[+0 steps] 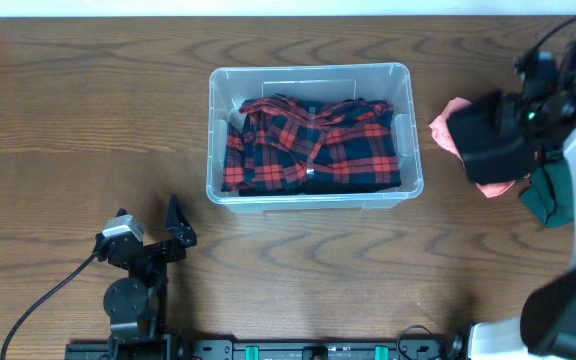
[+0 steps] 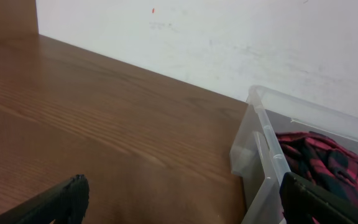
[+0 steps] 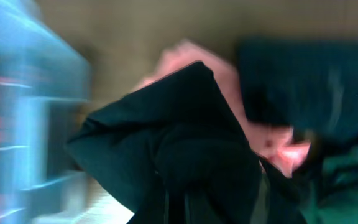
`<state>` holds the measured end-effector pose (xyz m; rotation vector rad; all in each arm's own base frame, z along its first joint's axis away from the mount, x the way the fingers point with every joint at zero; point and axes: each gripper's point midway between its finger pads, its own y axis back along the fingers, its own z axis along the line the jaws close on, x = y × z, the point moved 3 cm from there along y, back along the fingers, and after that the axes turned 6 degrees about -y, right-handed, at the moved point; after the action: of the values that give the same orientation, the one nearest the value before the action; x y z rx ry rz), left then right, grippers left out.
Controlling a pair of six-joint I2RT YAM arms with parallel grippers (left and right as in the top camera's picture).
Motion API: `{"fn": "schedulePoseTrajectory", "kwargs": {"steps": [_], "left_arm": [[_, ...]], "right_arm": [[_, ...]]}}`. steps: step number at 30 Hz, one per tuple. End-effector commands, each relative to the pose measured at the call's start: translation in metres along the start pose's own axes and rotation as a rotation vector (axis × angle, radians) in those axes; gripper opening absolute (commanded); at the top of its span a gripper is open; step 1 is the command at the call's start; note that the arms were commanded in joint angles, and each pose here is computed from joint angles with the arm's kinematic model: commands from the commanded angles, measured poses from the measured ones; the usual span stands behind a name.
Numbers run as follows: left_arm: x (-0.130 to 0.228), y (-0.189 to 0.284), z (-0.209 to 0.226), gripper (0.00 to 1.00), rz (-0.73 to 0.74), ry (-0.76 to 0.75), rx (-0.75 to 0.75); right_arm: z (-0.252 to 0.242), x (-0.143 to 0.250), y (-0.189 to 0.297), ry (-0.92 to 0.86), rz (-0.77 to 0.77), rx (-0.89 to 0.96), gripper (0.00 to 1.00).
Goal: Pack container
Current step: 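Reach the right gripper to the black garment and pink cloth and grasp, then carry the black garment with the right gripper over the bin and lower it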
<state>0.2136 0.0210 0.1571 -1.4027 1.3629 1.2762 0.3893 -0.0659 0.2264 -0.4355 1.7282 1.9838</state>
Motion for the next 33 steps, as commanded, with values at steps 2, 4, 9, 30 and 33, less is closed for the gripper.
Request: {"fn": "schedulePoseTrajectory", "kwargs": {"steps": [2, 4, 9, 30, 33], "left_arm": [[0.016, -0.001, 0.004, 0.98, 0.051, -0.006, -0.017], [0.016, -0.001, 0.004, 0.98, 0.051, -0.006, -0.017], [0.016, -0.001, 0.004, 0.98, 0.051, -0.006, -0.017], [0.016, -0.001, 0.004, 0.98, 0.051, -0.006, -0.017], [0.016, -0.001, 0.004, 0.98, 0.051, -0.006, -0.017]], "right_arm": [[0.049, -0.029, 0.056, 0.208, -0.141, -0.13, 0.01], [0.071, -0.032, 0.066, 0.29, -0.154, -0.152, 0.01], [0.133, -0.041, 0.084, 0.478, -0.211, -0.164, 0.01], [0.355, 0.011, -0.005, 0.995, -0.271, -0.316, 0.01], [0.374, 0.017, -0.014, 1.04, -0.297, -0.338, 0.01]]}}
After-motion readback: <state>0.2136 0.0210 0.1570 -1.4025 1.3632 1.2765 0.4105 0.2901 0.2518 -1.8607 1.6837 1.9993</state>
